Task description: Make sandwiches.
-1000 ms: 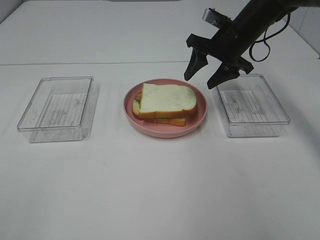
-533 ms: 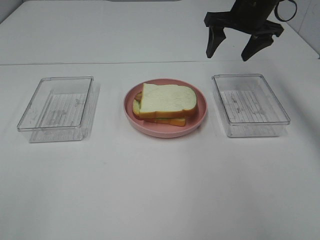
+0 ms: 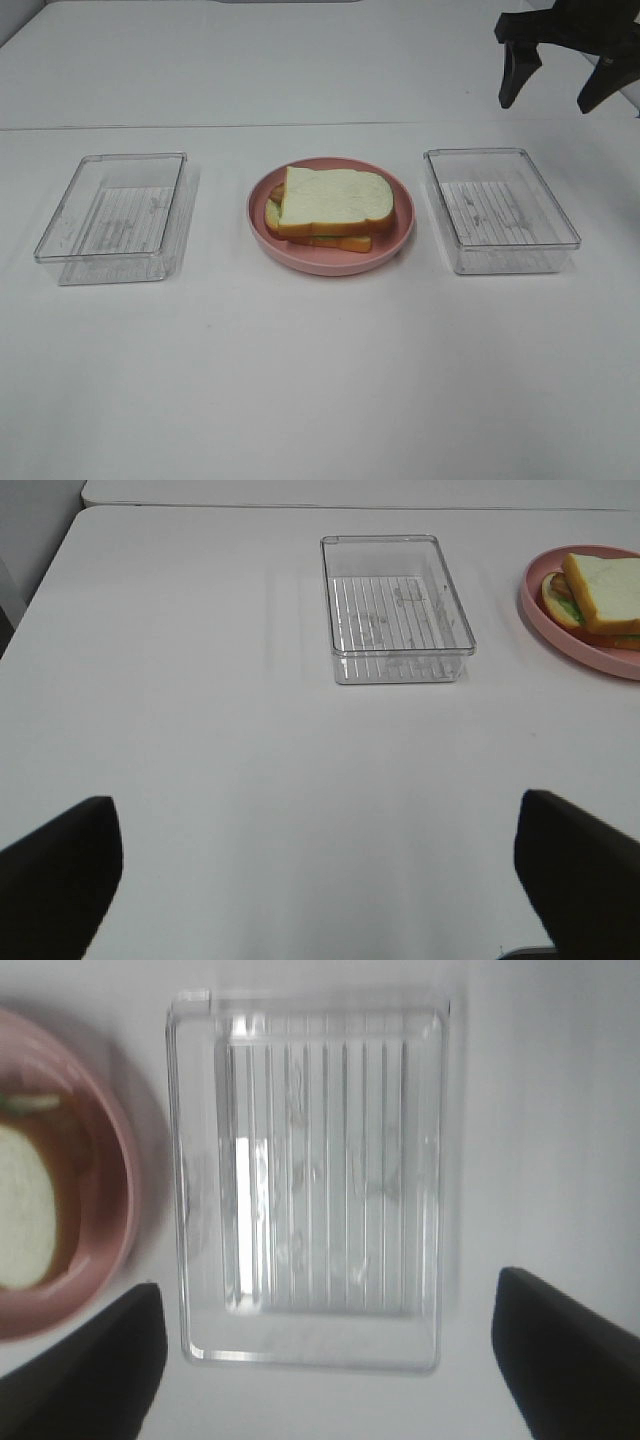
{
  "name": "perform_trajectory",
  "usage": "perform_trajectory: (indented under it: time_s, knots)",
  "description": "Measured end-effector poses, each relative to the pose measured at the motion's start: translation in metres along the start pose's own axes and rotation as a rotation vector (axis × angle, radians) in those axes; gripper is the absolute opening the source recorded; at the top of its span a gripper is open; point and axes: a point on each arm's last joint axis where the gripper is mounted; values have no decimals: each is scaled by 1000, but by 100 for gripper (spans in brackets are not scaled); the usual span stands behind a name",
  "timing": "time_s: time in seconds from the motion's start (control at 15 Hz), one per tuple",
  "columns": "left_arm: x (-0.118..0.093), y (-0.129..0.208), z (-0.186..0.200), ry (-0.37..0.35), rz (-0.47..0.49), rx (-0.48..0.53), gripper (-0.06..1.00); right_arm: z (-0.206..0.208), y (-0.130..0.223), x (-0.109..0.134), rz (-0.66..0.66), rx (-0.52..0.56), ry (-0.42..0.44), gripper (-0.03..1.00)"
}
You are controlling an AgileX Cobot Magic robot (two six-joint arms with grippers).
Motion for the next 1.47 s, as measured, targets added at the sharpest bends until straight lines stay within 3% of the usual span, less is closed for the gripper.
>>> perform_trajectory:
  time_s: [0.13, 0.27, 0.4, 0.53, 0.73, 1.0, 1.27, 1.47]
  knots:
    - [0, 0, 0, 0, 0, 0, 99, 17, 36, 6, -11, 46, -6, 86]
    - [0, 0, 0, 1, 0, 0, 99, 51, 115, 17, -16, 96, -11, 86]
    - [-1, 0, 0, 7, 4, 1, 99, 71, 162, 25, -22, 71, -8, 86]
    - [-1, 0, 0, 8, 4, 1, 99, 95, 230, 35, -21, -40, 7, 86]
    - [-1, 0, 0, 9, 5, 2, 99, 115, 290, 44, -14, -190, 25, 86]
    - [-1, 0, 0, 10, 5, 2, 99, 114, 354, 52, 3, -364, 48, 86]
    - [-1, 0, 0, 10, 5, 2, 99, 96, 380, 55, 40, -446, 67, 86]
    - [-1, 0, 0, 10, 5, 2, 99, 100, 396, 57, 54, -564, 87, 86]
Point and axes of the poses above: a point on each arm's last joint axis where the gripper is mounted, z pointing back along that axis away from the gripper, x along the wrist's bending axis when the last joint is at zero, y = z × x, and after that the axes turned 10 degrees about z, right-handed
